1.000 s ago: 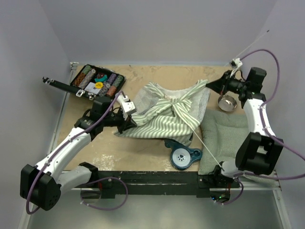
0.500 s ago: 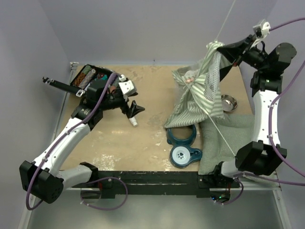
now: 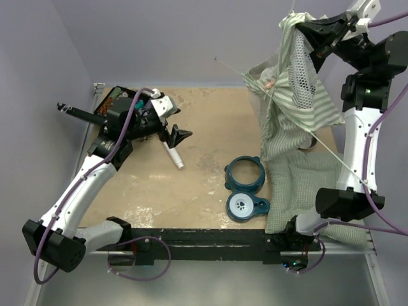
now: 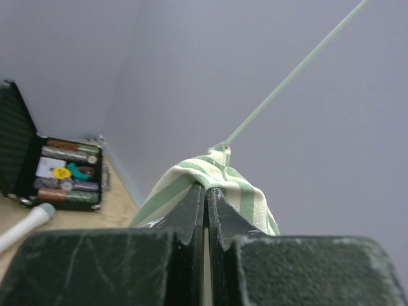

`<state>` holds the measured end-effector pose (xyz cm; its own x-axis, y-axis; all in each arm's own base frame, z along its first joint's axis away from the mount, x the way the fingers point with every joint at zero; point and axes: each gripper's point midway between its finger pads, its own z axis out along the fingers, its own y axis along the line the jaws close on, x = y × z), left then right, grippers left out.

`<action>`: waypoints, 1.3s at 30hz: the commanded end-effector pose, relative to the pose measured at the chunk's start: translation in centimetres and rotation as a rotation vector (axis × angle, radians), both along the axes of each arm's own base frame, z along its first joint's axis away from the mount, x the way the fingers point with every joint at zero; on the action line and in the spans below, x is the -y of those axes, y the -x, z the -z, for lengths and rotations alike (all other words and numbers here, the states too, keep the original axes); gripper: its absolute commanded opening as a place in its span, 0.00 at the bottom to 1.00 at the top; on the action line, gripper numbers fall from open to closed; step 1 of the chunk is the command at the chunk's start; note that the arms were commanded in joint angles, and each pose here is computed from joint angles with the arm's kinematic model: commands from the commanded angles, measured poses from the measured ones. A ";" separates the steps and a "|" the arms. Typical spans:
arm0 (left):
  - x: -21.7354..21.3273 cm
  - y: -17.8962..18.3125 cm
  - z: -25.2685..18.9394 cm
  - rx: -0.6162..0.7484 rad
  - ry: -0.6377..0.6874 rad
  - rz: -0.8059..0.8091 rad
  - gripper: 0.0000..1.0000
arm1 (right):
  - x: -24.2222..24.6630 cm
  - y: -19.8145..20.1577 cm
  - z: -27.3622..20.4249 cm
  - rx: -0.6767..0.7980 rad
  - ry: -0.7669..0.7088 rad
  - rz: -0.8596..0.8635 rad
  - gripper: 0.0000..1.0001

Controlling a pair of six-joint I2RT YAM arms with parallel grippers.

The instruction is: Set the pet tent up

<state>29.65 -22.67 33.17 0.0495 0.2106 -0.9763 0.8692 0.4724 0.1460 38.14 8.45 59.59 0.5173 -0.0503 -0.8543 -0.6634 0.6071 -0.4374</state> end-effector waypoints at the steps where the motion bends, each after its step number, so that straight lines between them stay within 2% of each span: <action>1: -0.4 0.6 -4.0 0.080 0.080 0.003 0.91 | -2.5 1.0 -1.1 0.186 0.126 0.083 0.00; 8: -1.2 1.2 -5.4 0.061 0.174 -0.039 0.88 | -8.1 2.5 6.1 0.217 0.315 0.100 0.00; 12: -3.7 2.3 -11.6 0.160 0.358 -0.090 0.90 | -9.5 4.4 9.8 0.183 0.351 0.071 0.00; 16: -4.6 4.9 -18.8 0.251 0.471 -0.068 0.91 | -10.6 6.1 12.5 0.115 0.364 0.010 0.00; 20: -4.2 5.5 -23.3 0.215 0.548 -0.030 0.89 | -11.8 8.2 13.2 0.085 0.365 -0.042 0.00; 26: -5.0 7.3 -28.8 0.289 0.643 -0.020 0.91 | -13.0 10.6 14.6 0.042 0.362 -0.098 0.00; 32: -5.1 9.0 -32.3 0.339 0.693 0.031 0.93 | -13.6 12.2 16.8 -0.003 0.363 -0.138 0.00; 36: -4.7 11.8 -34.1 0.367 0.725 0.146 0.92 | -13.7 13.1 17.5 -0.014 0.365 -0.153 0.00; 39: -5.4 11.8 -35.2 0.370 0.763 0.103 0.89 | -13.9 13.8 18.0 -0.028 0.366 -0.170 0.00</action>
<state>20.51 -18.11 65.33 0.3482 -0.4549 -0.8197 0.8643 0.4944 0.0928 25.47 22.46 40.94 0.5145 -0.2871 -0.8080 -0.7597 0.2842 -0.5848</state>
